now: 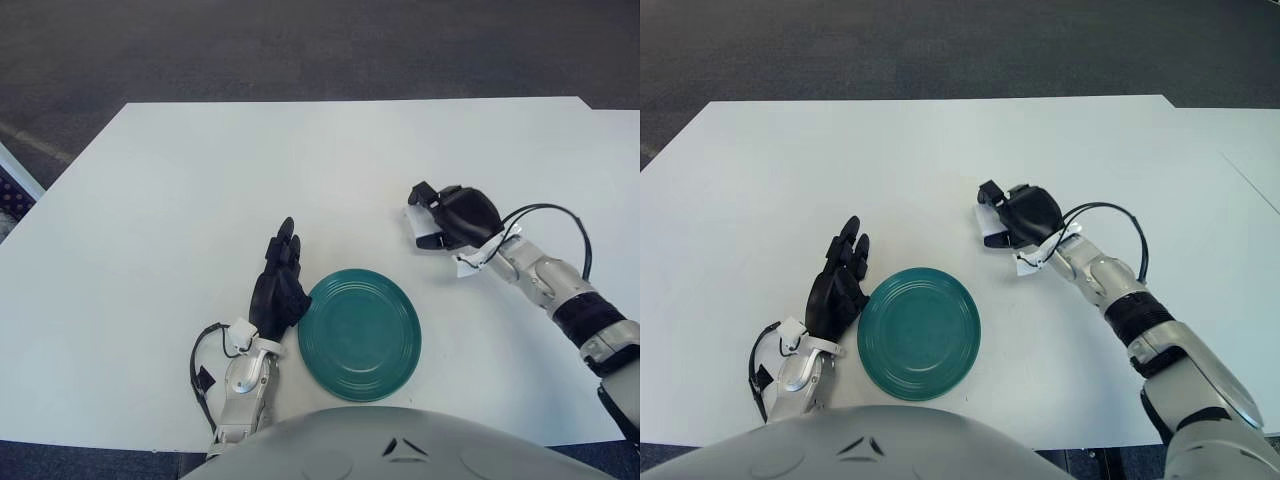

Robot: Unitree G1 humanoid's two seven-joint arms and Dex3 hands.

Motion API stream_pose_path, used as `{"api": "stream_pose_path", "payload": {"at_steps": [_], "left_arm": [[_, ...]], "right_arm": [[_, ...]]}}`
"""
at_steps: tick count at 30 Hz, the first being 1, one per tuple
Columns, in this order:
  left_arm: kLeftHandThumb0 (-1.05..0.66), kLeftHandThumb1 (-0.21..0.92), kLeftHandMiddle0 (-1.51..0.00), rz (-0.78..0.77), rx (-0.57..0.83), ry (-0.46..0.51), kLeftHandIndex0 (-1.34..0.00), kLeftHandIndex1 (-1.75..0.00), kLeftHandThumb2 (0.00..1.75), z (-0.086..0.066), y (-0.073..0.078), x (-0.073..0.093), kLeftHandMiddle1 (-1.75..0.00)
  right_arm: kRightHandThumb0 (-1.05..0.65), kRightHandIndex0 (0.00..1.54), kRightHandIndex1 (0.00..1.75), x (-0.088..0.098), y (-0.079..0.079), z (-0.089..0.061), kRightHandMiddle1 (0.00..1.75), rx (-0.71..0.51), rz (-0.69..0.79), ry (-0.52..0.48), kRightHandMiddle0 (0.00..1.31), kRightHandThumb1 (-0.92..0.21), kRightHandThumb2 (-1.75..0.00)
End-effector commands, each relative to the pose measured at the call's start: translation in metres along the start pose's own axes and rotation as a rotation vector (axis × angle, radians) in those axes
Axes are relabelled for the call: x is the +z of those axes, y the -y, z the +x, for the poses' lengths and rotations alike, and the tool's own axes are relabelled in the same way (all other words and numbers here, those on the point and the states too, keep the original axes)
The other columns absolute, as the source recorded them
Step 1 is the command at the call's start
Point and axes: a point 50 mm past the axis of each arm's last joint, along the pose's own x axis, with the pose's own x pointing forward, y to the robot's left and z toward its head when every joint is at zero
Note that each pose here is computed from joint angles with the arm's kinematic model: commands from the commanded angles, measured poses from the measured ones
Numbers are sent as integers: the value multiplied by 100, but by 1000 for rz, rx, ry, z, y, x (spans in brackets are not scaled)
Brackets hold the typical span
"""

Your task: Put the charger into the plate.

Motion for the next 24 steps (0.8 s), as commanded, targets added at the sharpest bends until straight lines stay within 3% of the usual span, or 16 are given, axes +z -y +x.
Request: {"api": "stream_pose_path", "payload": {"at_steps": [1,5,8,10,17,24], "left_arm": [[-99,92,-5,-26,24,-23,0,-24,104,-1,0,-4,0],[-99,92,-5,-21,10,-19,0,-25,104,-1,-1,-4,0],[-99,92,-6,-23,8,-17,0,-26,104,-1,-2,-3,-1],[-99,92,-6,-24,8,-16,0,-26,104,-1,-2,-3,-1],[-98,92,-5,-36,32,-40,0,-25,102,-2,-6,-4,0],[-99,92,-4,-32,33,-27,0,-23,102,1,-5,-4,0]], "right_arm": [[-46,84,175,10,27,4,175,-70,0,32,78,-92,-75],[-46,83,175,26,50,5,175,-103,17,74,76,-92,-75],[-46,83,175,32,57,5,175,-102,28,88,75,-92,-74],[-46,83,175,36,60,6,175,-98,36,98,75,-92,-74],[-45,87,175,79,65,3,175,-114,50,245,75,-92,-73],[-45,91,175,97,71,-4,175,-87,50,350,75,-91,-71]]}}
